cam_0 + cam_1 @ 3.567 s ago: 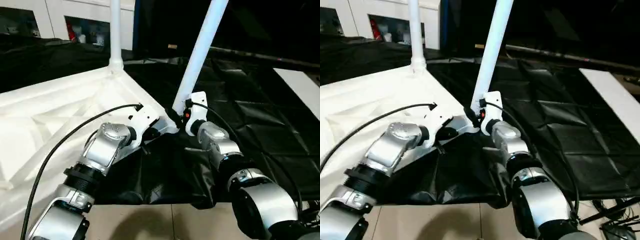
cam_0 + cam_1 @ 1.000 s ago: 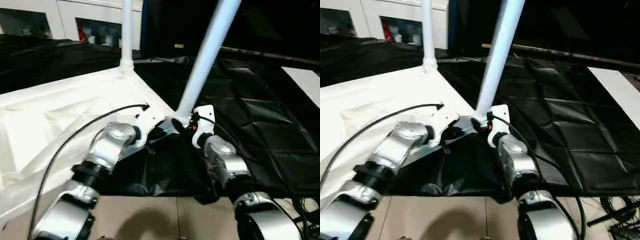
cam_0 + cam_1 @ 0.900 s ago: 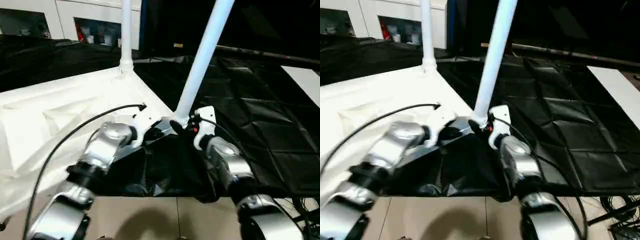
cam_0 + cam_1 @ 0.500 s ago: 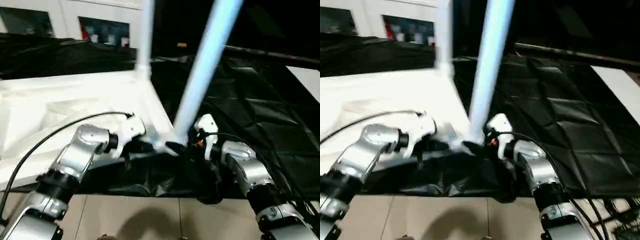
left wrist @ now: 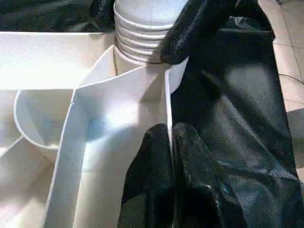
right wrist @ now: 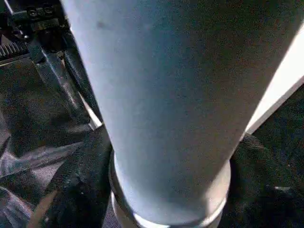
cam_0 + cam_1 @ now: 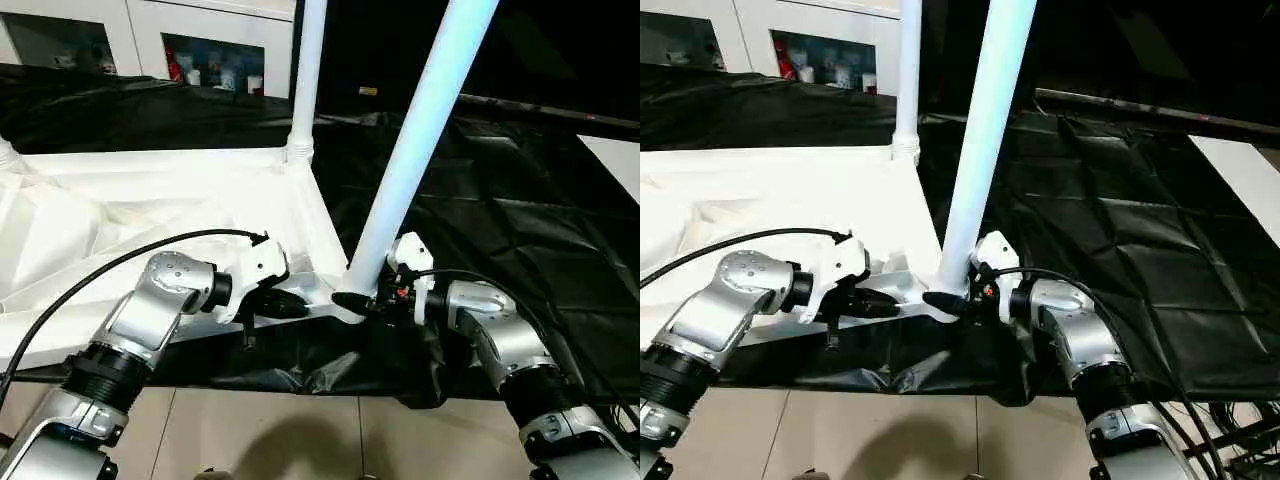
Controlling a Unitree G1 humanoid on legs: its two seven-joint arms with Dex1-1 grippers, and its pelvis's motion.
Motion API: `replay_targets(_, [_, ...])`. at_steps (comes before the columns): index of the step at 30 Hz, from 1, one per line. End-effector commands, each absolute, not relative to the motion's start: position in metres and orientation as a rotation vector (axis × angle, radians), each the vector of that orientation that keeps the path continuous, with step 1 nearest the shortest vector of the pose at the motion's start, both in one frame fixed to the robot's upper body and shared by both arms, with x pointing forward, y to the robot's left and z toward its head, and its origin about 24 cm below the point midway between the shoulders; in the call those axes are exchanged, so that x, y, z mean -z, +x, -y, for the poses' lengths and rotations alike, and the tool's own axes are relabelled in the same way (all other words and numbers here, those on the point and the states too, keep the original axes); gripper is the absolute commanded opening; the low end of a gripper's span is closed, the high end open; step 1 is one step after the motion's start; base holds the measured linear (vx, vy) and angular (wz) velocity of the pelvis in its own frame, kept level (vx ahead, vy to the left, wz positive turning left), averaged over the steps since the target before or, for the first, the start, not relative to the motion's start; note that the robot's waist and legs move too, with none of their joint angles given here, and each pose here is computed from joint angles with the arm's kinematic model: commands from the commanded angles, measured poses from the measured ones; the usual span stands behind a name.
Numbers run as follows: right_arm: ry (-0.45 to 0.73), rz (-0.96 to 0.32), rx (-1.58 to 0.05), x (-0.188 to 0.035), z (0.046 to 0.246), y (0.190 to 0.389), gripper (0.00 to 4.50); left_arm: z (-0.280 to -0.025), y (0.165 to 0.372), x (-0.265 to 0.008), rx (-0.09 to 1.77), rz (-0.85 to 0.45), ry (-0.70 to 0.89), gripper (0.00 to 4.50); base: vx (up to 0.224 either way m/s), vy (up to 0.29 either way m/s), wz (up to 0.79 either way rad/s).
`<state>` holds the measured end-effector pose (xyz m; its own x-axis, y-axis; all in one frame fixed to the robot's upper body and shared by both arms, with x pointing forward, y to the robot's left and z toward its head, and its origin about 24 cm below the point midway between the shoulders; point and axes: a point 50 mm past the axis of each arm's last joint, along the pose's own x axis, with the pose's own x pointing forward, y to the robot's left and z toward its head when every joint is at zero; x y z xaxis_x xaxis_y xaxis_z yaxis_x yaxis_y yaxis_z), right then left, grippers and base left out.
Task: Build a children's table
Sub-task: Rotate leg to tighten
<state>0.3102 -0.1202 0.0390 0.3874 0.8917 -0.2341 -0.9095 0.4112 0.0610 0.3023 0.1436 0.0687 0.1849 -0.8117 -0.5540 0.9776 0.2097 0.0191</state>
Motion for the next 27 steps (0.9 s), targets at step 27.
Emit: replay_targets(27, [0.073,-0.251,-0.566,-0.032,0.070,0.347,3.44,-0.074,0.341,-0.059,0.949,-0.401,0.396,0.00,0.000,0.000,0.00])
